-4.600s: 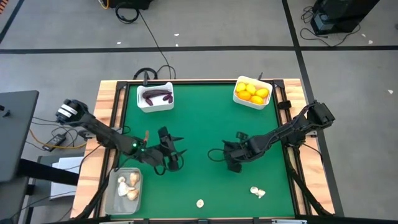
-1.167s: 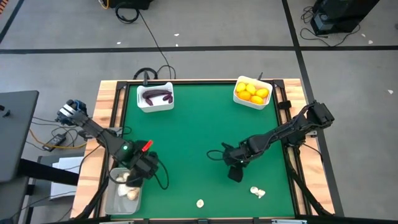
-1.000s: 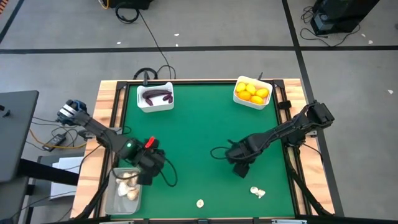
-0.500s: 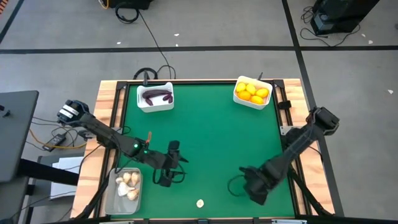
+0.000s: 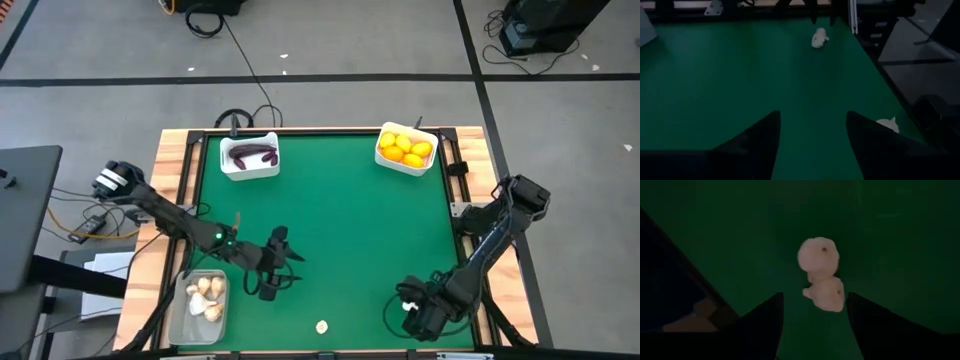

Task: Sort produce into baskets
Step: Put the right white garlic into the gray bin

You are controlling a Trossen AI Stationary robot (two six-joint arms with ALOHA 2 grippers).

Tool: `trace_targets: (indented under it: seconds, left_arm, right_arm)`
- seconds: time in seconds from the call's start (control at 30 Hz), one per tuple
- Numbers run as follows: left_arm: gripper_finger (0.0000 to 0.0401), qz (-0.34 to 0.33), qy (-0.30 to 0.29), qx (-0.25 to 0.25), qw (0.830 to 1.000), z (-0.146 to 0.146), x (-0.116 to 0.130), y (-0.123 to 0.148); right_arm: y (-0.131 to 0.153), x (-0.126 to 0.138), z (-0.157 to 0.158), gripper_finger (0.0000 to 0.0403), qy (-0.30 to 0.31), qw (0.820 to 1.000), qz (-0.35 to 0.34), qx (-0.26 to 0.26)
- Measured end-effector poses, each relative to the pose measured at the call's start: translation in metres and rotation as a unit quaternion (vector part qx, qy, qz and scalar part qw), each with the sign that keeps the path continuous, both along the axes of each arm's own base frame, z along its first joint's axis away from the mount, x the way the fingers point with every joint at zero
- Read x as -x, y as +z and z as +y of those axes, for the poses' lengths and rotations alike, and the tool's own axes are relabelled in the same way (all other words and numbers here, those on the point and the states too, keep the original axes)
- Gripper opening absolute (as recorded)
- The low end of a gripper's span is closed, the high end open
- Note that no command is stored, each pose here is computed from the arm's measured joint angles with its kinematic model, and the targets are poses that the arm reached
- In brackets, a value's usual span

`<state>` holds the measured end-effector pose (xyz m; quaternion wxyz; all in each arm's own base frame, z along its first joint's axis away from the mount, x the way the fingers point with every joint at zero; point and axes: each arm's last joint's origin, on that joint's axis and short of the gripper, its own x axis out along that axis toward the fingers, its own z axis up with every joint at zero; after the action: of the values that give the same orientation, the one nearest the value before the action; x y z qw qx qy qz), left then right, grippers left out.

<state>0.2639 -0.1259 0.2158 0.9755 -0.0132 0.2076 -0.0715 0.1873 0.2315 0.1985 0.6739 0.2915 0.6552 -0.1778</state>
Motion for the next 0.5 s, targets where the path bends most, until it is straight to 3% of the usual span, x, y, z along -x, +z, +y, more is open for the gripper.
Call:
trace_targets:
  seconds: [0.5]
  left_arm:
    - [0.0232,0.032,0.003,-0.015,0.999,-0.008,-0.017,-0.038]
  right_arm:
    - [-0.024,0.006,-0.004,0.02,0.018,1.0,0.009,-0.019]
